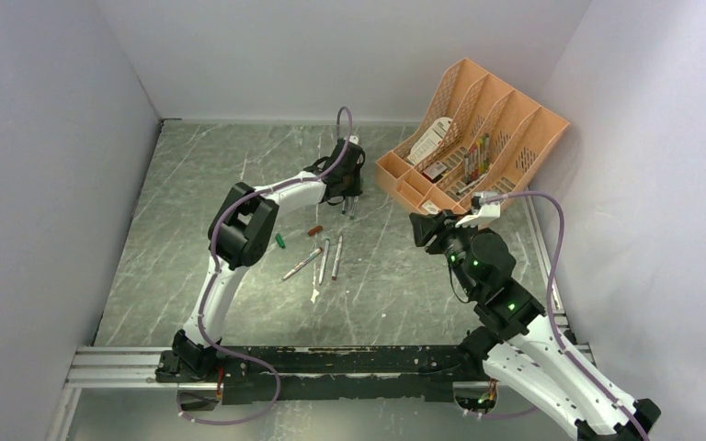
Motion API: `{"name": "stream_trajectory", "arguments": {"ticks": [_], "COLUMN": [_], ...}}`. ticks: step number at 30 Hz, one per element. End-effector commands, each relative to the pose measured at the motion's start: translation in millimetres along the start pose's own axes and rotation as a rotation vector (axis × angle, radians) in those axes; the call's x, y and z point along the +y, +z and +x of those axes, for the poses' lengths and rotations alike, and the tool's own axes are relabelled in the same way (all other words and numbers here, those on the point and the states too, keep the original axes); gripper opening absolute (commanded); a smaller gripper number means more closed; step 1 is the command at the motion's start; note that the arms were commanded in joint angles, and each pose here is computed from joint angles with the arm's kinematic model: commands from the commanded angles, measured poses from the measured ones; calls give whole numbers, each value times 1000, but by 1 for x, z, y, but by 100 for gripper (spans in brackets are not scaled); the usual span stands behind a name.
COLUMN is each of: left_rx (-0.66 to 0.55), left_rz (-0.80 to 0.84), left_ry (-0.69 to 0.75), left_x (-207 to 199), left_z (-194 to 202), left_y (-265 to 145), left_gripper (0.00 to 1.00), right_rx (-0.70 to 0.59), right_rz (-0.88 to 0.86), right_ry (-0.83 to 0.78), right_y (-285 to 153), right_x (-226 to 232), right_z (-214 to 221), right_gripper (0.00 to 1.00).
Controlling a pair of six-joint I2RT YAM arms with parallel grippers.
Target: Insert the pens into the pen caps
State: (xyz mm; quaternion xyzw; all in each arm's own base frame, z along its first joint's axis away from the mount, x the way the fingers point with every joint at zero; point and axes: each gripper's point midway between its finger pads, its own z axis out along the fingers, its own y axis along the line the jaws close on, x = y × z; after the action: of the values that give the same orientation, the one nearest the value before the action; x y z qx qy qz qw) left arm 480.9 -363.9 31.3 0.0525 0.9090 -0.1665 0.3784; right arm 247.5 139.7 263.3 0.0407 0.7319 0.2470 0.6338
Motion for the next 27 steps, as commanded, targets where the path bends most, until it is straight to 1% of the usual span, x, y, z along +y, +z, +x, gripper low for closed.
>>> {"name": "stream_trajectory", "arguments": {"ticks": [1,4,6,8,9,11,12,13,14,15,19,25,27], "left_rx": [-80,-184,-251,-278,-278,-273,-255,-241,-230,-224,-187,-232,-239], "left_rz": [53,108,137,99,58,-41,-86,-120,-142,-146,-196,-219,-221], "left_ry": [-3,14,43,63,71,75,65,38,2,-31,-109,-141,-146], "left_x": [-18,-29,-35,-25,-16,11,28,45,60,73,118,139,145], "left_z": [-31,-58,-76,-83,-82,-75,-66,-57,-49,-41,-2,21,26], "left_y": [-18,-53,-80,-101,-109,-123,-128,-132,-137,-143,-164,-202,-211], "left_gripper": [28,27,31,34,35,37,39,42,48,51,57,59,58], "right_rx": [21,42,67,133,182,305,361,412,452,481,582,704,739], "right_rz": [-6,-23,-34,33,77,144,161,176,192,199,177,147,137], "right_ry": [-5,-10,-24,-43,-61,-95,-109,-117,-121,-128,-154,-215,-235], "right_y": [1,6,12,23,28,42,48,54,58,63,79,103,105], "right_x": [-1,2,4,-5,-11,-19,-20,-21,-21,-19,-3,25,32], "right_z": [9,18,27,43,54,82,96,110,122,133,169,217,232], "right_gripper": [45,46,46,48,52,58,62,64,65,65,66,68,65]}}
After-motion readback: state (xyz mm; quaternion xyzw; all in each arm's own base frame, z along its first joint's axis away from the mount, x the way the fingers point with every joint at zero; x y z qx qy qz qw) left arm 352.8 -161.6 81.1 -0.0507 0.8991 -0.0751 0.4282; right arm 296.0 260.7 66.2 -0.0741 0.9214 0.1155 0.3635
